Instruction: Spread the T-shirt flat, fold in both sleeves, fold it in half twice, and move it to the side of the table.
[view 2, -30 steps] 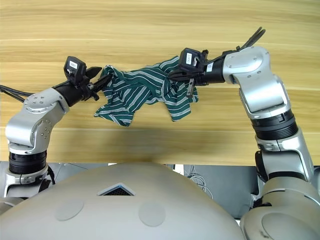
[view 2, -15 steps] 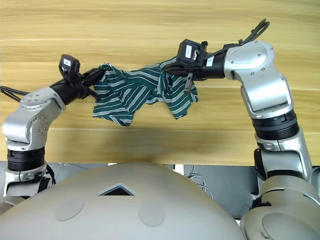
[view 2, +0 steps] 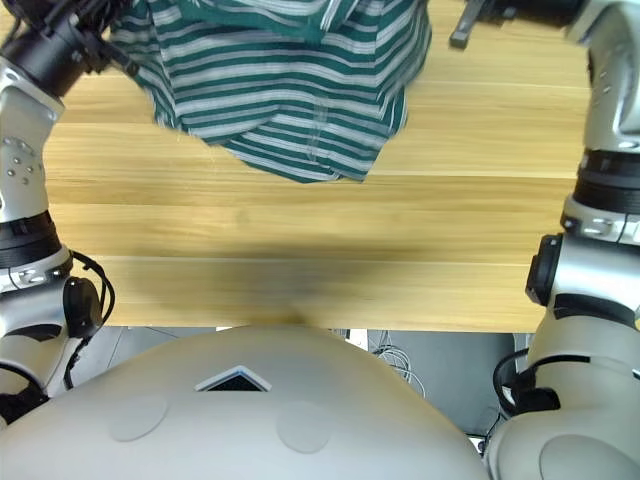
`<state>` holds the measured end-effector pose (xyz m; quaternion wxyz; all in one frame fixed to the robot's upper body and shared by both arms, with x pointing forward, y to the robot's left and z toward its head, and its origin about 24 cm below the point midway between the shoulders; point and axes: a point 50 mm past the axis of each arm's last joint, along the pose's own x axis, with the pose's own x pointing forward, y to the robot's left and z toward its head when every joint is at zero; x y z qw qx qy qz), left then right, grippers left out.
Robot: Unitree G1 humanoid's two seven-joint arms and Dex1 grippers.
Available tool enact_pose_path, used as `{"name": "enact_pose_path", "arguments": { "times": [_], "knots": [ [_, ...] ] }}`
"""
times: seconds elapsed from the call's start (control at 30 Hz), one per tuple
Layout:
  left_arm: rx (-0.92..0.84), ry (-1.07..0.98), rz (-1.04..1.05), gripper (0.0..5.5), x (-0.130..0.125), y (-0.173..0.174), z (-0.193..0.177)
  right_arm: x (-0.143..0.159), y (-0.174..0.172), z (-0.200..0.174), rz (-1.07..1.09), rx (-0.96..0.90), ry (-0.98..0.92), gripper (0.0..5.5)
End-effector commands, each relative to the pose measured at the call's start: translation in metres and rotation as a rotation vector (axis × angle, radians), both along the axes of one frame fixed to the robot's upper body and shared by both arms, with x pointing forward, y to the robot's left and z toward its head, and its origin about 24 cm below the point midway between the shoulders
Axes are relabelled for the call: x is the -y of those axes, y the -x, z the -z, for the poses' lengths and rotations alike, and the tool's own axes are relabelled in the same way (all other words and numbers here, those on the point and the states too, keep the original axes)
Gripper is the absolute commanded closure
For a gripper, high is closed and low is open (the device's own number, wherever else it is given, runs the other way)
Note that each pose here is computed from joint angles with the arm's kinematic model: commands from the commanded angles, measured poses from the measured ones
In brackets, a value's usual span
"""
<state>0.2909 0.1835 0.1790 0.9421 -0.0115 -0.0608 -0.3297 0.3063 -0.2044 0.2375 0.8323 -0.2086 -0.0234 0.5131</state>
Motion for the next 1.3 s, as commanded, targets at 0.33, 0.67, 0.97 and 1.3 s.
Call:
{"name": "enact_pose_path", "arguments": {
  "times": [0.33,0.67,0.97,1.3],
  "knots": [
    [-0.172,-0.086,0.249,5.47,0.026,0.078,0.044,-0.009,0.036,0.044,-0.175,-0.127,0.122,5.50],
    [-0.368,-0.062,0.104,5.47,-0.015,0.093,0.091,-0.020,0.041,0.122,-0.223,-0.351,0.238,5.50],
    [-0.532,-0.023,0.006,5.47,-0.038,0.094,0.153,-0.012,0.032,0.145,-0.214,-0.404,0.275,5.50],
    [-0.530,-0.003,0.046,5.50,-0.028,0.097,0.153,-0.026,0.053,0.127,-0.307,-0.476,0.222,3.96]
  ]
}}
